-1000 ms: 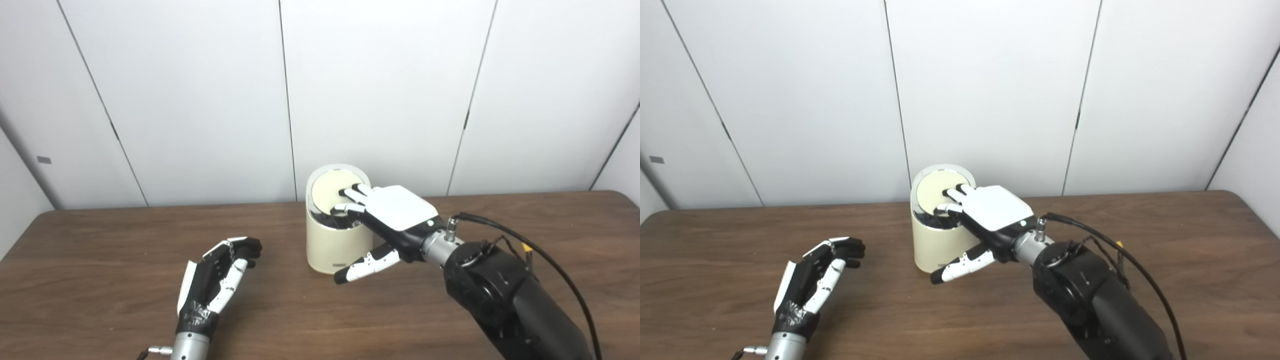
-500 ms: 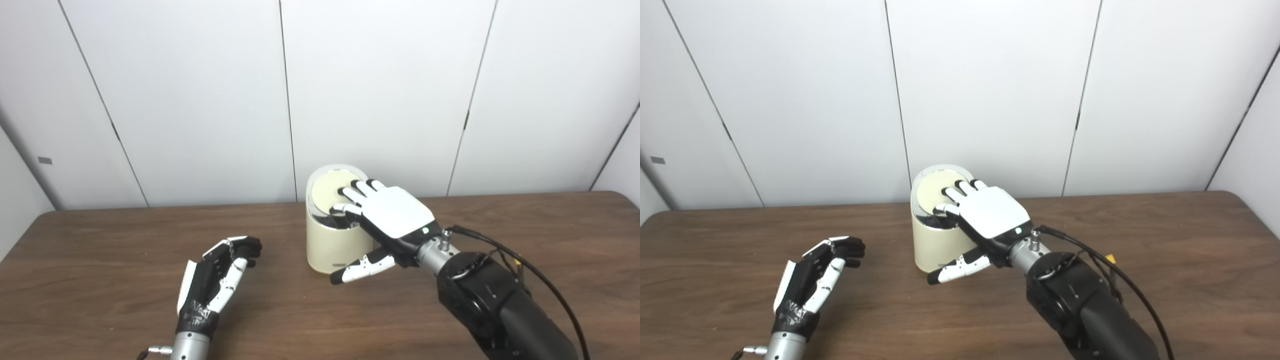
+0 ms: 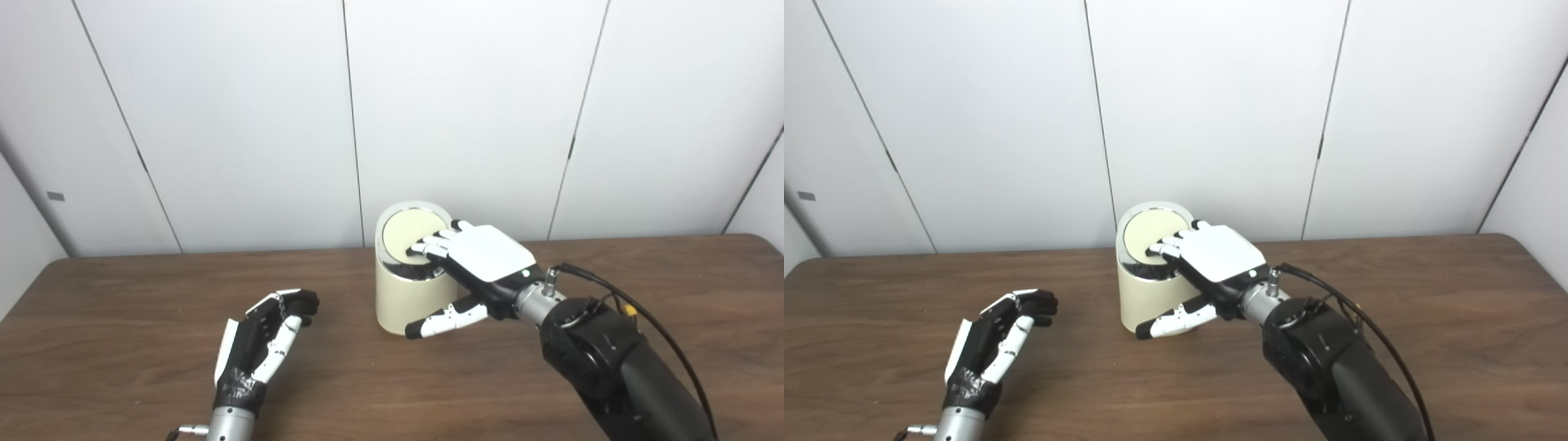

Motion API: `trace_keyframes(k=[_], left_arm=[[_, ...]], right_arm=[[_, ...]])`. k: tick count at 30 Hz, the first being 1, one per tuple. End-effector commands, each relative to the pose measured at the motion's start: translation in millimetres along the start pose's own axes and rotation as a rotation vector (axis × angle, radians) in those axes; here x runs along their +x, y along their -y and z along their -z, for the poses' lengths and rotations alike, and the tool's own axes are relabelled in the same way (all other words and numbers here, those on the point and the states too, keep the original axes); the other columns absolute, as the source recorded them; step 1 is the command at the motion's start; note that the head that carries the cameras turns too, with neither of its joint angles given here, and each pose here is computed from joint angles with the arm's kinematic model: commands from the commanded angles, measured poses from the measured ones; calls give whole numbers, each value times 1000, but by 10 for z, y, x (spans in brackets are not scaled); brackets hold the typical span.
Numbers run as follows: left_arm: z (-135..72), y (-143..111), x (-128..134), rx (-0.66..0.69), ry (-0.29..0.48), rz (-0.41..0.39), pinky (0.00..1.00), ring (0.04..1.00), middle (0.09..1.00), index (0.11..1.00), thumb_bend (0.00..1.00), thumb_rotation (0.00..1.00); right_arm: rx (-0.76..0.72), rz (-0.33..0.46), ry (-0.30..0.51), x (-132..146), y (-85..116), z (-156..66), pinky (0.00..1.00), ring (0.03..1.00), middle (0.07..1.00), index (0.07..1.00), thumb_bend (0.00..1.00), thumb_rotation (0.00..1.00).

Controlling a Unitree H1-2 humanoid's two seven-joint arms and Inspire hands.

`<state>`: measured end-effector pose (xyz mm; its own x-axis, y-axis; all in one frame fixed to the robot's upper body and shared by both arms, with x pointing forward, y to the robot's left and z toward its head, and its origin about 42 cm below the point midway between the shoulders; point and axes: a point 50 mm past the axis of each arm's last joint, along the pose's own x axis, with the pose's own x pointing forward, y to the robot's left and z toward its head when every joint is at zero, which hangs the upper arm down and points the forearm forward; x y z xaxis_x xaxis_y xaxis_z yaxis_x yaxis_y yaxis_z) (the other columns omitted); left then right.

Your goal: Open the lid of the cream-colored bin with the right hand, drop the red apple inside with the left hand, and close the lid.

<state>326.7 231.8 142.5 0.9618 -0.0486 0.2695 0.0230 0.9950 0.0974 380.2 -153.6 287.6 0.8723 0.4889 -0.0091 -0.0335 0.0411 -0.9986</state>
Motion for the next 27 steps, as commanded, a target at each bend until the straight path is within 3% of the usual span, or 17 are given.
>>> trace_keyframes(k=[1,9,17,21,27], left_arm=[[-168,-18,84,-11,71,-8,654,677,663,643,414,567],[-179,-23,96,-2,76,-2,648,671,658,639,415,575],[-181,-30,87,-7,71,-1,646,672,661,640,422,566],[-157,-45,85,-1,64,-2,656,681,668,647,414,555],[-122,-63,81,7,52,-2,652,681,669,649,407,554]], right_arm=[[29,-159,-72,-24,-289,167,989,894,794,830,842,926],[46,-154,-61,-50,-352,146,951,864,765,776,825,921],[82,-142,-59,-81,-419,93,991,874,794,809,793,886],[138,-52,-37,-120,-427,87,957,891,832,871,773,789],[244,92,-11,-188,-478,110,965,947,921,945,710,737]])
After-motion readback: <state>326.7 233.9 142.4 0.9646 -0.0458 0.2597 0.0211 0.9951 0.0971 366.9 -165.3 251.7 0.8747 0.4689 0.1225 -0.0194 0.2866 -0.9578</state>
